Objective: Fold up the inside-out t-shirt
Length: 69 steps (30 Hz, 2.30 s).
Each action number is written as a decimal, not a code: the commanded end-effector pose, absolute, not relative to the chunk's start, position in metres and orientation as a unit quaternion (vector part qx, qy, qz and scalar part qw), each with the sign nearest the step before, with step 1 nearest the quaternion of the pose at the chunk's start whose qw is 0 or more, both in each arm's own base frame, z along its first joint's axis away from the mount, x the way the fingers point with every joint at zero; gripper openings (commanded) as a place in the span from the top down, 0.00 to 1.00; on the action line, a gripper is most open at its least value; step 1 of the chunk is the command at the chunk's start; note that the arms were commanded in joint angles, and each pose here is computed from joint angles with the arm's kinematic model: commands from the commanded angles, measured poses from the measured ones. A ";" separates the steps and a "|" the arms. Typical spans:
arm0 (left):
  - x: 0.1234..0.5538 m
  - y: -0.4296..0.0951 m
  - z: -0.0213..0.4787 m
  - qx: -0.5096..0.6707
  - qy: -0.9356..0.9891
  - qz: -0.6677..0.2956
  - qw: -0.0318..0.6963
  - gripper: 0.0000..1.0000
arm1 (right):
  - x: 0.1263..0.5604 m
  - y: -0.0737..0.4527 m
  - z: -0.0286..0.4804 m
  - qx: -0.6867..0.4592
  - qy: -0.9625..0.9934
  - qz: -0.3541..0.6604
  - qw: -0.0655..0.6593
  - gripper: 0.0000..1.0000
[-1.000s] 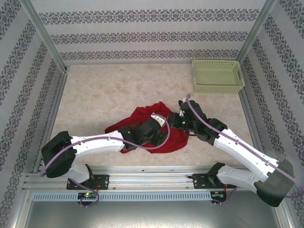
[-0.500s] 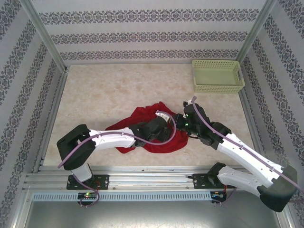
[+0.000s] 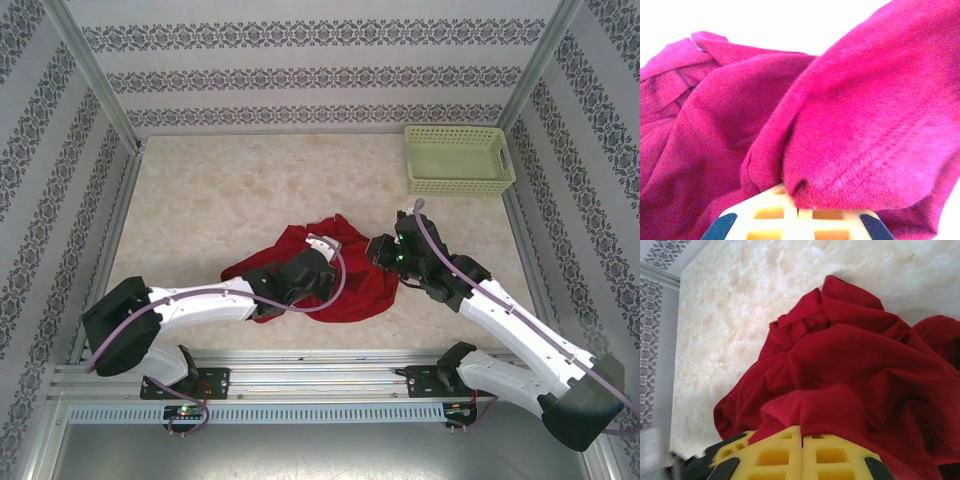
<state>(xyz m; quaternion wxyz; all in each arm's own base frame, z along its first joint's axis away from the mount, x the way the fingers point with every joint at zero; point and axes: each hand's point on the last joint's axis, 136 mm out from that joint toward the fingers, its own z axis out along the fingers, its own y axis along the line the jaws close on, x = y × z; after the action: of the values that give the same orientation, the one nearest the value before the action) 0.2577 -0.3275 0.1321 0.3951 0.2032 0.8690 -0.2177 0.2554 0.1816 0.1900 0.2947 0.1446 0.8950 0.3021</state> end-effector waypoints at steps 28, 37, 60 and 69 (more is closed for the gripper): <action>0.259 -0.329 0.172 0.167 0.840 -0.392 0.336 1.00 | 0.215 0.212 0.130 -0.050 0.926 0.230 0.294 0.58; 0.247 -0.323 0.151 0.175 0.853 -0.383 0.308 0.99 | 0.281 0.193 0.116 0.013 0.931 0.193 0.308 0.67; 0.295 -0.281 0.097 0.098 0.926 -0.237 0.278 0.62 | 0.301 0.200 0.088 -0.038 0.948 0.135 0.287 0.52; 0.315 -0.263 0.082 0.083 0.940 -0.198 0.266 0.78 | 0.256 0.192 0.076 -0.030 0.945 0.150 0.289 0.57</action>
<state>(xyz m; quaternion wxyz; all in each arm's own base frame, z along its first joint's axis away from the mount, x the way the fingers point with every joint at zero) 0.3118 -0.2718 0.0871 0.2734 0.0790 0.9323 -0.2233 0.2649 0.2015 0.0805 0.2836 -0.0480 0.9447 0.1574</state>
